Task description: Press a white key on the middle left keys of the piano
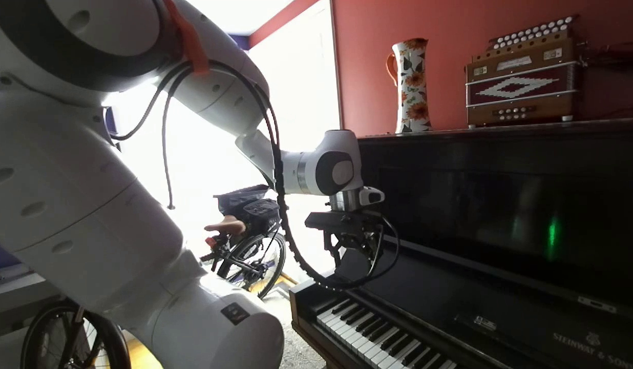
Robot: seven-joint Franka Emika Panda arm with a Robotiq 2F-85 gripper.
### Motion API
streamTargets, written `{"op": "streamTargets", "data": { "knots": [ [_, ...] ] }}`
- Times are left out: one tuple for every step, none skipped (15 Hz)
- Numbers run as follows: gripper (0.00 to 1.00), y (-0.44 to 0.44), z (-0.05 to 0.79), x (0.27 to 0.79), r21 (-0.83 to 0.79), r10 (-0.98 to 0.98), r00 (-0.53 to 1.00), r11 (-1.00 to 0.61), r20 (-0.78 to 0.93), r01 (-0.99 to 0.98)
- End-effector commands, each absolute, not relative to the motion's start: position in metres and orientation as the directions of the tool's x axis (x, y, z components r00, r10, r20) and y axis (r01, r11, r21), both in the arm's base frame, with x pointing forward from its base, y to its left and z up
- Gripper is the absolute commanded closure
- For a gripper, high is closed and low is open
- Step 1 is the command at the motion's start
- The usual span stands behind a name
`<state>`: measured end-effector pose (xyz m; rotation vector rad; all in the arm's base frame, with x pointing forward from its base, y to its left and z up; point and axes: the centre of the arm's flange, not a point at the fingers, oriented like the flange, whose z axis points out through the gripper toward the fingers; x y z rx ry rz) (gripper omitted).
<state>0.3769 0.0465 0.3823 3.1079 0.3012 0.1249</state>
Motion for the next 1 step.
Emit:
{"op": "streamTargets", "data": {
  "knots": [
    [0.00, 0.0464, 0.3823, 0.3764, 0.025, 0.192, 0.978, -0.981, 0.078, 0.191]
  ]
}}
